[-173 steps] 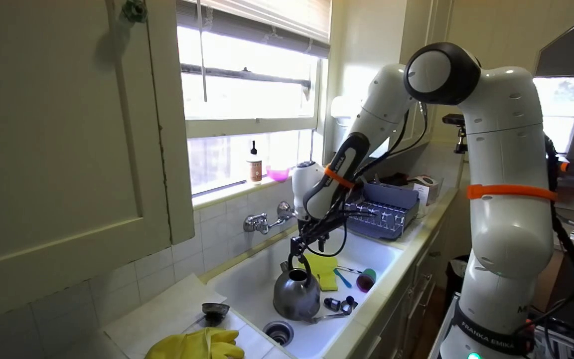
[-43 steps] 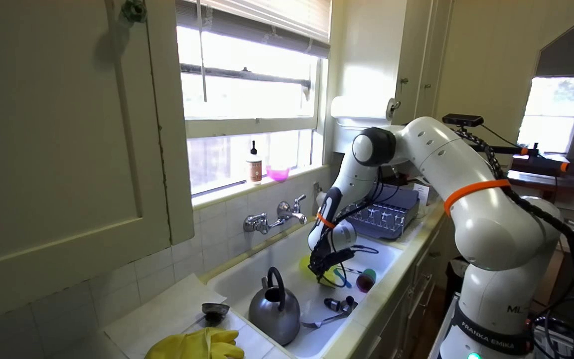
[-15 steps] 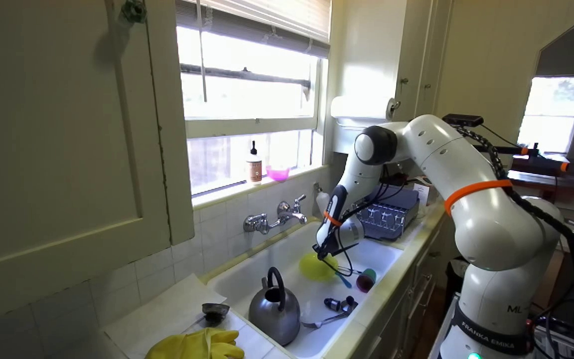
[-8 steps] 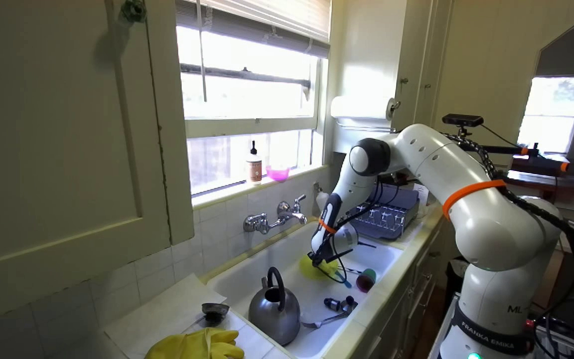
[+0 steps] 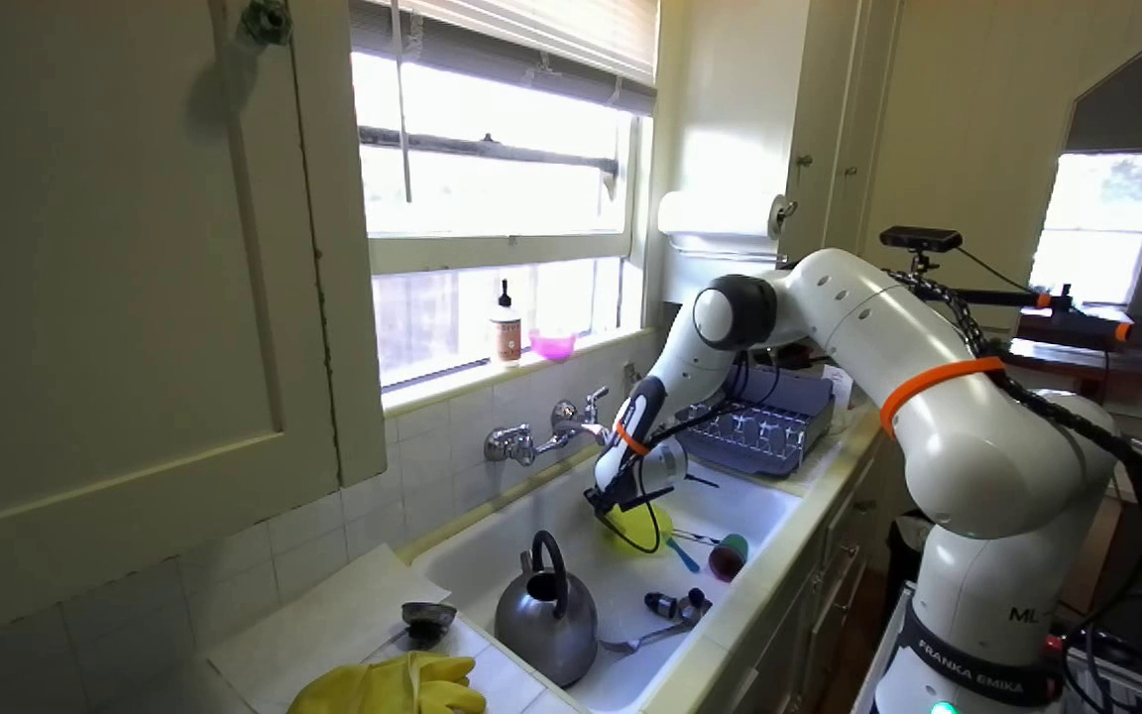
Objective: Move the kettle to the left side of the sink then use the yellow sponge to wipe the yellow plate.
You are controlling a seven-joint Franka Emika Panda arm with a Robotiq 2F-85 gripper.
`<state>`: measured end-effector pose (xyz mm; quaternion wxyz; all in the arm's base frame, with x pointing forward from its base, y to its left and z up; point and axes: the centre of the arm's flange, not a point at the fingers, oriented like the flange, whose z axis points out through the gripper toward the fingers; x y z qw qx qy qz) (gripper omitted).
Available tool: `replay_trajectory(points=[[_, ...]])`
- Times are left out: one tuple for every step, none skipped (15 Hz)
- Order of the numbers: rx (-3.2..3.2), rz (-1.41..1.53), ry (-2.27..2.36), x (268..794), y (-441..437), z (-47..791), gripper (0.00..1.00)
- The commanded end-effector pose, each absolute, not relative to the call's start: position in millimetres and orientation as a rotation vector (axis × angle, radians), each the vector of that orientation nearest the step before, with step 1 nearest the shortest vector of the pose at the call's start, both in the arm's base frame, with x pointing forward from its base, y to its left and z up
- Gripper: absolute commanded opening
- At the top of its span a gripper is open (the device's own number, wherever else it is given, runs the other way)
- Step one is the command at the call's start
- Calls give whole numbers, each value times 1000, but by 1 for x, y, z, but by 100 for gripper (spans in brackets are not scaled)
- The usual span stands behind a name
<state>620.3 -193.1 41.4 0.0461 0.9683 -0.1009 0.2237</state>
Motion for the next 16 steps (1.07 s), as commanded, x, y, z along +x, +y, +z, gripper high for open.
replay_trajectory(points=[[2921, 680, -353, 641, -214, 21, 1], [2907, 663, -367, 641, -220, 17, 1], [2894, 638, -377, 640, -225, 13, 1], [2878, 603, -377, 637, -230, 9, 1], [2863, 568, -377, 634, -234, 6, 1], [2846, 530, -372, 628, -238, 7, 1], [2836, 491, -356, 623, -241, 7, 1], [2837, 453, -341, 616, -241, 10, 1], [2838, 421, -326, 613, -241, 11, 1], [2852, 386, -300, 611, -238, 12, 1], [2882, 378, -250, 611, -232, 11, 1], [2888, 352, -211, 611, -226, 10, 1], [2914, 341, -171, 614, -219, 7, 1], [2931, 315, -136, 615, -213, 5, 1], [2947, 306, -108, 618, -205, 2, 1], [2960, 319, -102, 622, -199, 0, 1]])
